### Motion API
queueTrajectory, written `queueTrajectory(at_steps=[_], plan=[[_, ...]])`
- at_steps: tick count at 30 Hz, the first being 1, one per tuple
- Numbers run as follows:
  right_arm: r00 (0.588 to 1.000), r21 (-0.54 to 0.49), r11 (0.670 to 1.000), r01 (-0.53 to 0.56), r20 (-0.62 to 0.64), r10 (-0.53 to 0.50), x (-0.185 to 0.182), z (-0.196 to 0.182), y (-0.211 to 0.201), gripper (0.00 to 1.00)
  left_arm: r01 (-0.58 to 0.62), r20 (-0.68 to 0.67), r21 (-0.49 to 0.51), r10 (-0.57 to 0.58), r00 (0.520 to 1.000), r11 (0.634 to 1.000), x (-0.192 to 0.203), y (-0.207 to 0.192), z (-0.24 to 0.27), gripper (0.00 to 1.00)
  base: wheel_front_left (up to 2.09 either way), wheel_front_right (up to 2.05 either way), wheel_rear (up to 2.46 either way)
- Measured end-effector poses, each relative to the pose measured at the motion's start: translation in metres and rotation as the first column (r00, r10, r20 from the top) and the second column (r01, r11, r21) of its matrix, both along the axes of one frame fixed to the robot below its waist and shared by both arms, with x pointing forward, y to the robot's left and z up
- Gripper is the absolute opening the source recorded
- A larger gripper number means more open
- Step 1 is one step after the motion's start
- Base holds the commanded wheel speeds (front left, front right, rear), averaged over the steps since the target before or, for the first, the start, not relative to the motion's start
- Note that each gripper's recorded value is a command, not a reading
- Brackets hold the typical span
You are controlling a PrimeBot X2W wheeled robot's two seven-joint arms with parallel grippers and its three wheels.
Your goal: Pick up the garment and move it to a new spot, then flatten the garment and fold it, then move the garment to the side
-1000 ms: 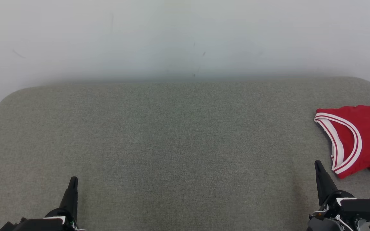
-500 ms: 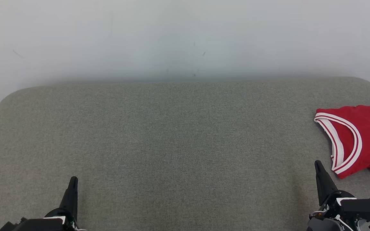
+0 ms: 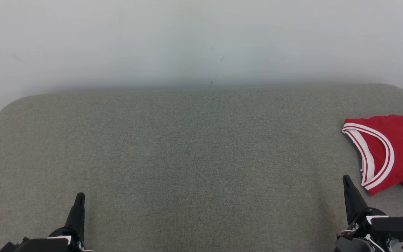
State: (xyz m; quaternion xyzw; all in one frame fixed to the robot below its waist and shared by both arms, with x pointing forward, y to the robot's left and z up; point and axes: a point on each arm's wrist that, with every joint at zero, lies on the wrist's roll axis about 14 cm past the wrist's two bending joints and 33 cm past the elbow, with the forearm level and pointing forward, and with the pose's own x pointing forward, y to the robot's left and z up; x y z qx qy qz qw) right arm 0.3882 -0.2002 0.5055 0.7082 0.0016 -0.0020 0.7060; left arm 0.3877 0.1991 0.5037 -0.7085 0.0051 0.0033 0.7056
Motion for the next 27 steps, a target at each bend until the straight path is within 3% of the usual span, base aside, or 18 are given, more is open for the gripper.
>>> queueTrajectory(at_steps=[27], plan=[[1.000, 0.000, 1.000, 0.000, 0.000, 0.000, 0.0000, 0.0000, 0.0001, 0.00, 0.000, 0.000, 0.000, 0.000, 1.000, 1.000, 0.0000, 0.0000, 0.0001, 0.00, 0.00, 0.00, 0.00]])
